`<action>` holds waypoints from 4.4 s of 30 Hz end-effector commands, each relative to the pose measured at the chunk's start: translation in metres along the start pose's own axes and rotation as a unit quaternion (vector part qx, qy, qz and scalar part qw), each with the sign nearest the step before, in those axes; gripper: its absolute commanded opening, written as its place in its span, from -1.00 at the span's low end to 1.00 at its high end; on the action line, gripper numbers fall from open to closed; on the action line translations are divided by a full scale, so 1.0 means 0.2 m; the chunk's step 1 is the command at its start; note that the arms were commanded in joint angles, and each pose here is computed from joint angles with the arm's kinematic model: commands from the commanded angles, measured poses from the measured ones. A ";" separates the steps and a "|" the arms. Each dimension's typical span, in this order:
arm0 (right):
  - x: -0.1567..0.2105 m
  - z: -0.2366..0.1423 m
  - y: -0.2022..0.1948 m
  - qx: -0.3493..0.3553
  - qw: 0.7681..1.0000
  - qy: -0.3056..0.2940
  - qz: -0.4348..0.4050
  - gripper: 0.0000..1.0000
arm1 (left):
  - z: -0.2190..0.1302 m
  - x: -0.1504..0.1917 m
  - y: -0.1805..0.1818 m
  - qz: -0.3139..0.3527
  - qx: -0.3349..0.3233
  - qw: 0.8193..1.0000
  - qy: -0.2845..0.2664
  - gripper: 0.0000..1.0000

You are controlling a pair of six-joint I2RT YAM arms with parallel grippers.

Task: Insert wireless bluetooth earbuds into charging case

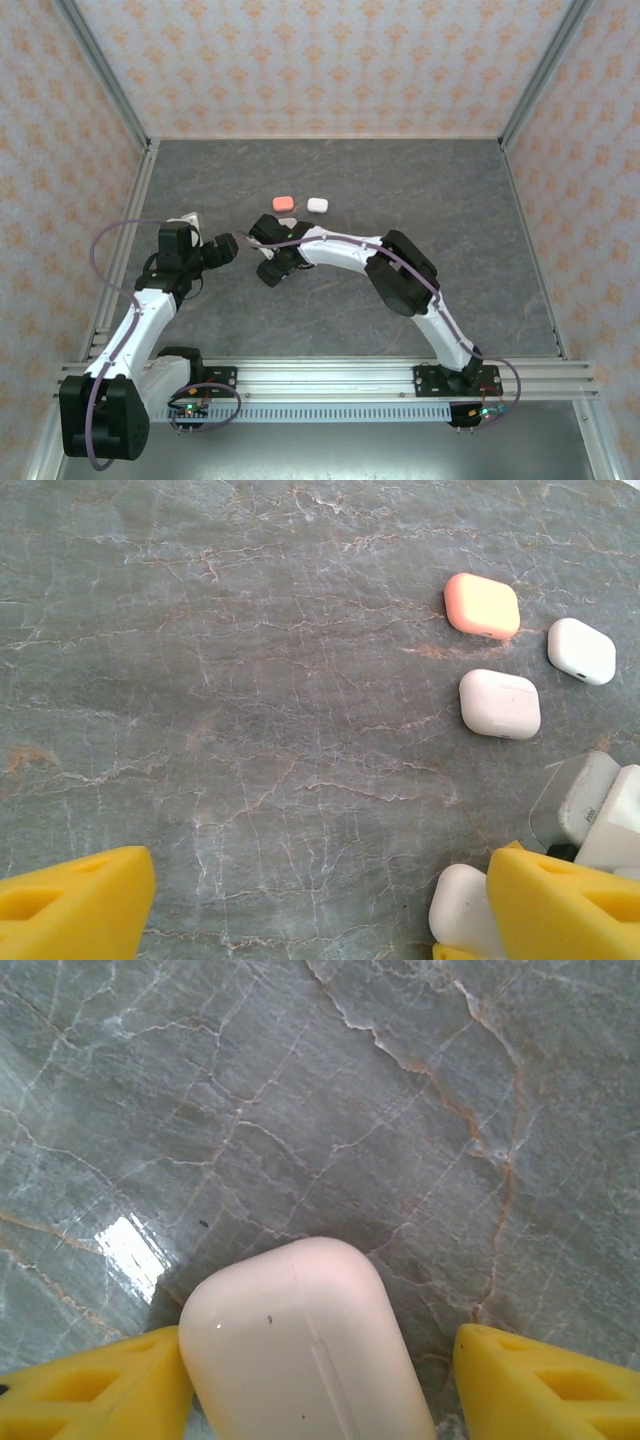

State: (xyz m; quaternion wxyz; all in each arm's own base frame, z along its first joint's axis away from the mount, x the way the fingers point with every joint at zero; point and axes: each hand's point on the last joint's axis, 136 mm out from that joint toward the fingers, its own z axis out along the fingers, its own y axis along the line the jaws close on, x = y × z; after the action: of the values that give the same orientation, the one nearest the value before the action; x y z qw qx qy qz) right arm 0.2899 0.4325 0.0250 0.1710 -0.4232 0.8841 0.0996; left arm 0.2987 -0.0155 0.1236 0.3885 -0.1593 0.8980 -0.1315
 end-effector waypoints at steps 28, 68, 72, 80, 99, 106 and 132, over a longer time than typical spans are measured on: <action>0.00 -0.61 -0.05 0.023 0.988 -0.150 -0.029 -0.18 | -0.17 -0.14 -0.39 0.011 0.200 0.980 -0.008 0.74; -0.03 -1.47 -0.16 0.118 0.917 -0.362 -0.120 -0.15 | -0.65 -0.07 -1.32 0.156 0.511 0.844 0.041 -0.03; -0.03 -1.45 -0.19 0.133 0.919 -0.355 -0.113 -0.13 | -0.65 -0.07 -1.32 0.158 0.509 0.845 0.039 -0.18; -0.01 -1.45 -0.22 0.127 0.926 -0.342 -0.095 0.32 | -0.66 -0.11 -1.31 0.159 0.501 0.851 0.016 -0.55; 0.08 -1.77 -0.19 -0.145 0.882 -0.449 0.017 0.98 | -0.77 -0.19 -1.32 0.206 0.497 0.819 -0.197 -0.90; 0.01 -1.88 -0.28 -0.115 0.862 -0.490 0.055 0.97 | -0.80 -0.13 -1.36 0.227 0.511 0.805 -0.198 -0.94; -0.11 -1.80 -0.44 -0.088 0.871 -0.473 0.100 0.79 | -0.80 -0.03 -1.42 0.267 0.527 0.789 -0.168 -0.95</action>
State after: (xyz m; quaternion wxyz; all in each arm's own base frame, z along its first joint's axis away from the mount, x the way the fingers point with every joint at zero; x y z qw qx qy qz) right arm 0.2874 0.2772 0.3410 0.5016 -0.2543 0.7368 0.3754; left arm 0.2455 -0.2489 0.3167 0.5630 0.2704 0.6455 -0.4396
